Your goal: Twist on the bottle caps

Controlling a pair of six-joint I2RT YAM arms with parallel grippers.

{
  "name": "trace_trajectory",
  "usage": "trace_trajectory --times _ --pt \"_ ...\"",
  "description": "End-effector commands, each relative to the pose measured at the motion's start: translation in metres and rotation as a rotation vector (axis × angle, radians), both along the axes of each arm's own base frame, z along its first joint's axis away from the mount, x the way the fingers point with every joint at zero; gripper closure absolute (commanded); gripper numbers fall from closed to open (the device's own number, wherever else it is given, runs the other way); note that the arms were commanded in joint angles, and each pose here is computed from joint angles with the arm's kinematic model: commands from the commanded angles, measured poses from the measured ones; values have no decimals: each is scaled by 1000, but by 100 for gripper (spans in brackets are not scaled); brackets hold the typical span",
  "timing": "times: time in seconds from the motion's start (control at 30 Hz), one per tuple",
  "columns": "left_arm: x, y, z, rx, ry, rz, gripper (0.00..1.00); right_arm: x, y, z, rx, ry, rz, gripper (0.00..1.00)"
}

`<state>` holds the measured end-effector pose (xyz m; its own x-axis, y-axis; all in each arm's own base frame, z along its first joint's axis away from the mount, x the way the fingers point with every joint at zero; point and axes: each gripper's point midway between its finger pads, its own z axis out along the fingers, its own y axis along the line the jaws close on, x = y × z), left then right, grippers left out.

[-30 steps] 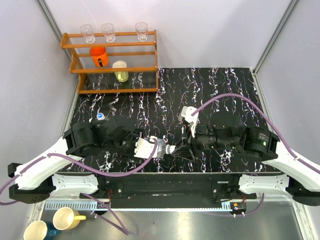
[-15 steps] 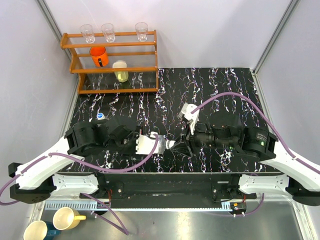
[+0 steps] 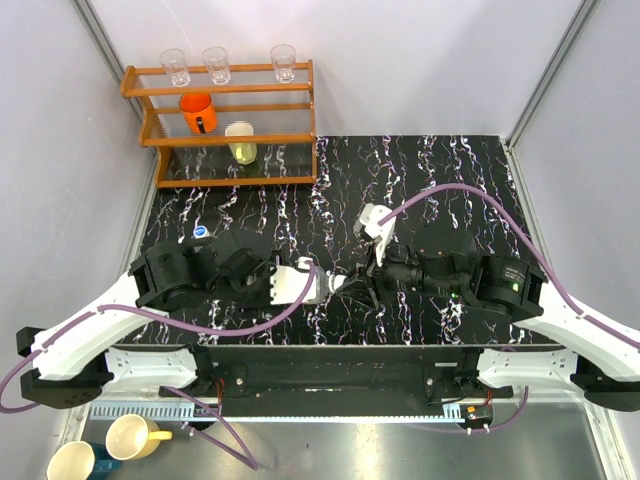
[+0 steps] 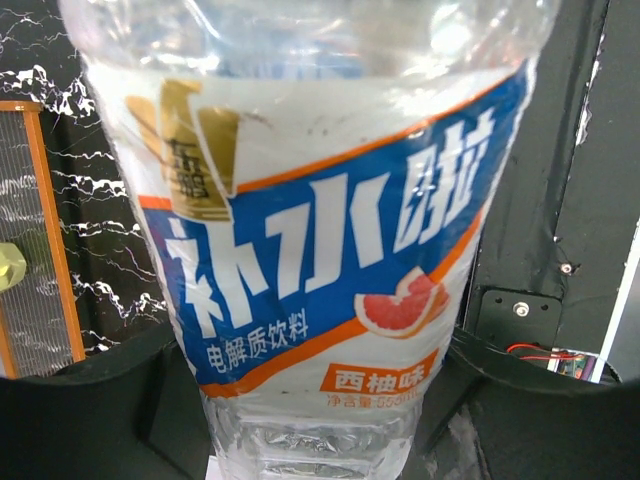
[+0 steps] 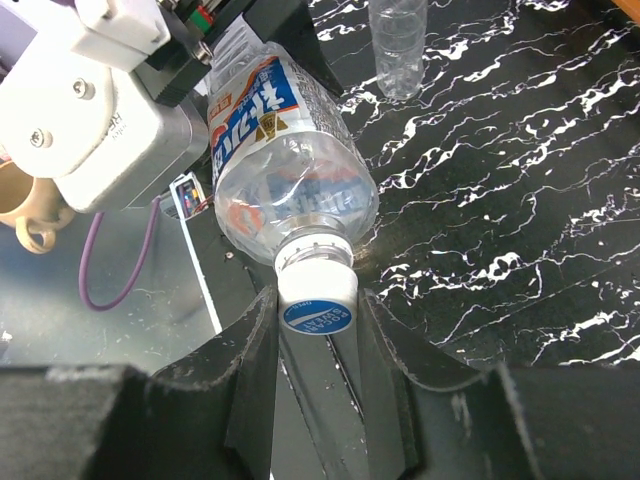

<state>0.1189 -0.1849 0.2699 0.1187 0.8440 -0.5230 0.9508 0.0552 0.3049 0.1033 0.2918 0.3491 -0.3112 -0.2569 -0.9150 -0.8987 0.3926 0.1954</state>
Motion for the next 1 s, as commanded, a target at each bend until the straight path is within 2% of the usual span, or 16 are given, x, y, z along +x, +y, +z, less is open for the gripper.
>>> trace_trajectory --times 0.0,0.27,0.67,0.97 --pt "15 -30 38 -186 -89 -4 48 -34 28 19 113 55 200 88" --pt "0 -36 44 -169 -85 -128 46 -47 31 24 135 89 262 88" --pt "8 -45 49 -183 -81 -58 46 -11 36 26 170 11 86 89" --pt "8 -42 52 -188 -106 -81 46 -22 52 13 166 136 127 88"
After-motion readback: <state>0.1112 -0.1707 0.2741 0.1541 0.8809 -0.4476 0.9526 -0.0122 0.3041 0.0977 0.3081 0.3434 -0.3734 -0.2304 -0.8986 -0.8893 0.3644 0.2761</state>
